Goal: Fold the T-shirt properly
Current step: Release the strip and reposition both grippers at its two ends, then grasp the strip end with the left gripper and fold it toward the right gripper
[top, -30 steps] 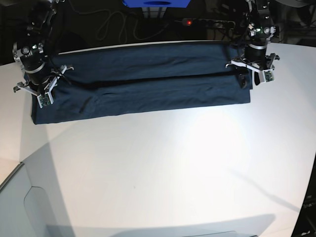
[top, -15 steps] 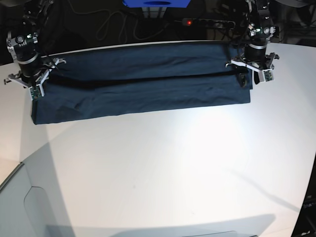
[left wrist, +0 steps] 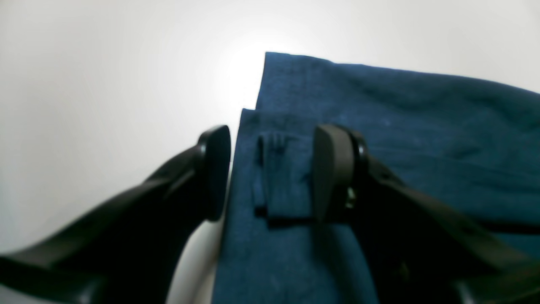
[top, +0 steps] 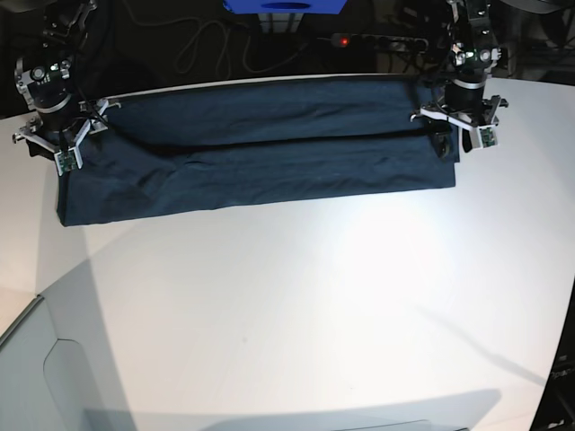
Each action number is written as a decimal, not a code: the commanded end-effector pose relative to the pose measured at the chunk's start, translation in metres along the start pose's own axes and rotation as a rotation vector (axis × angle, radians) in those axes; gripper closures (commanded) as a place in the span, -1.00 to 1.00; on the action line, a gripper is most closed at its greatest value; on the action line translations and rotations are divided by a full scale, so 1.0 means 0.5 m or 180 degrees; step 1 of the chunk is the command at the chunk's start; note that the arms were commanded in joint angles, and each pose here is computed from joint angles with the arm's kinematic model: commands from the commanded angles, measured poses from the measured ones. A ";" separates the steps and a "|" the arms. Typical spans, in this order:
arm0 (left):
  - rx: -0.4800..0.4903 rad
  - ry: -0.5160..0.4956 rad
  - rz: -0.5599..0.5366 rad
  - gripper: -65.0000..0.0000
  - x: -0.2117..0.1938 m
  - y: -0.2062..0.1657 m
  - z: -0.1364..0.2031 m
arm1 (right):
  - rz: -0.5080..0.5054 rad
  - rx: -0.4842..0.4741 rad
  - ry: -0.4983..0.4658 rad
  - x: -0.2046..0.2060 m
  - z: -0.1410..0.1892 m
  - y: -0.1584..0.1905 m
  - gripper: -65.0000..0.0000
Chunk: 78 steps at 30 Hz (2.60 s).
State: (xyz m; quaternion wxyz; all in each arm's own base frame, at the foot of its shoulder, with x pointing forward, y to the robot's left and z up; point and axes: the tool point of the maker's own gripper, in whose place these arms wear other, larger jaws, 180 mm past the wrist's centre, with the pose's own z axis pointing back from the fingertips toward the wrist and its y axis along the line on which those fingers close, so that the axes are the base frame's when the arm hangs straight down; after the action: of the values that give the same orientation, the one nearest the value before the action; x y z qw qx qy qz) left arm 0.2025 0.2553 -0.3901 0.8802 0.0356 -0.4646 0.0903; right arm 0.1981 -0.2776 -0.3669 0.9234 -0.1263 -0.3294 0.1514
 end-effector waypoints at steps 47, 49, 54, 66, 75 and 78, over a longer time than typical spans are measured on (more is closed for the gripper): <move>0.0002 0.0342 0.0440 -0.21 -0.101 0.007 0.032 | -0.0240 0.0492 0.0081 -0.022 -0.075 0.099 -0.51; -0.0006 0.0328 0.0446 -0.07 -0.098 0.005 0.030 | -0.0240 0.0492 0.0081 -0.022 -0.075 0.099 -0.51; -0.0001 0.0273 0.0465 0.44 -0.087 0.004 0.025 | -0.0240 0.0492 0.0081 -0.022 -0.075 0.099 -0.51; -0.0041 0.0061 0.0467 1.00 -0.034 -0.006 0.003 | -0.0232 0.0489 0.0089 -0.024 -0.074 0.098 -0.51; -0.0404 -0.0423 0.0351 1.00 0.088 -0.092 0.031 | -0.0237 0.0496 0.0105 -0.027 -0.077 0.098 -0.51; -0.0611 -0.0478 0.0380 1.00 0.102 -0.147 0.042 | -0.0247 0.0515 0.0154 -0.039 -0.081 0.100 -0.51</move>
State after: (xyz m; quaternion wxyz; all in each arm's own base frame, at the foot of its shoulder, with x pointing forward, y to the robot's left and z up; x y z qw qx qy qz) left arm 0.2233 0.1864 -0.3475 0.8474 -0.0692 -0.5169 0.1000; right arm 0.2049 -0.2386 -0.4225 0.9397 -0.0317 -0.3164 0.1259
